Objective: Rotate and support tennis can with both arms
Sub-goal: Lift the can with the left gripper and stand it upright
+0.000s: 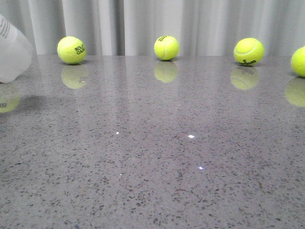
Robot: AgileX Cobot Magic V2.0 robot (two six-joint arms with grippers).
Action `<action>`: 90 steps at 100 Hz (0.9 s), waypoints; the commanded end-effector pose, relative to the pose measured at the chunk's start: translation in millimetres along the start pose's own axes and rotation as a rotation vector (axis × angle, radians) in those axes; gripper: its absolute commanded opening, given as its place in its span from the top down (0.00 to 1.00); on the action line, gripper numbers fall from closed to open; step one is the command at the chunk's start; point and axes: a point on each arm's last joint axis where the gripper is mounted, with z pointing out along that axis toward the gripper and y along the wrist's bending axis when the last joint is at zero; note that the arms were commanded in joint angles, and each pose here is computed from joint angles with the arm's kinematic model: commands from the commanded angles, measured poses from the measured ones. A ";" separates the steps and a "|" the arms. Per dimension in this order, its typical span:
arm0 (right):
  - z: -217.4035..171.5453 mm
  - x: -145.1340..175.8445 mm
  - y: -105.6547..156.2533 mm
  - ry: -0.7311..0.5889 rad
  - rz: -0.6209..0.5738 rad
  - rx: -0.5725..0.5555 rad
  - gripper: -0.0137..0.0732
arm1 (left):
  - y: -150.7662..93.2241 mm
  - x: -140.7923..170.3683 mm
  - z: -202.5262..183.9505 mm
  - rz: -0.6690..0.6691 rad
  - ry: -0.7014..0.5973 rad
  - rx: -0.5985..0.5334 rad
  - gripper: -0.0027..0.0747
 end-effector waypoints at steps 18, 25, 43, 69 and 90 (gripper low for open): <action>-1.3 -15.1 -1.4 -0.096 0.000 0.014 0.92 | -2.3 3.3 14.5 -0.008 0.058 0.046 0.99; -1.3 -15.2 -1.4 -0.097 0.000 0.014 0.92 | -2.5 4.8 21.9 -0.009 0.085 0.062 0.99; -1.3 -15.2 -1.4 -0.097 0.000 0.014 0.92 | -4.5 0.3 30.2 -0.020 0.099 0.111 0.93; -1.3 -15.2 -1.4 -0.097 0.000 0.014 0.92 | 1.6 -19.5 49.6 -0.061 0.107 0.169 0.42; -1.3 -15.2 -1.4 -0.097 0.000 0.014 0.92 | 13.1 -50.5 67.5 -0.075 0.109 0.195 0.34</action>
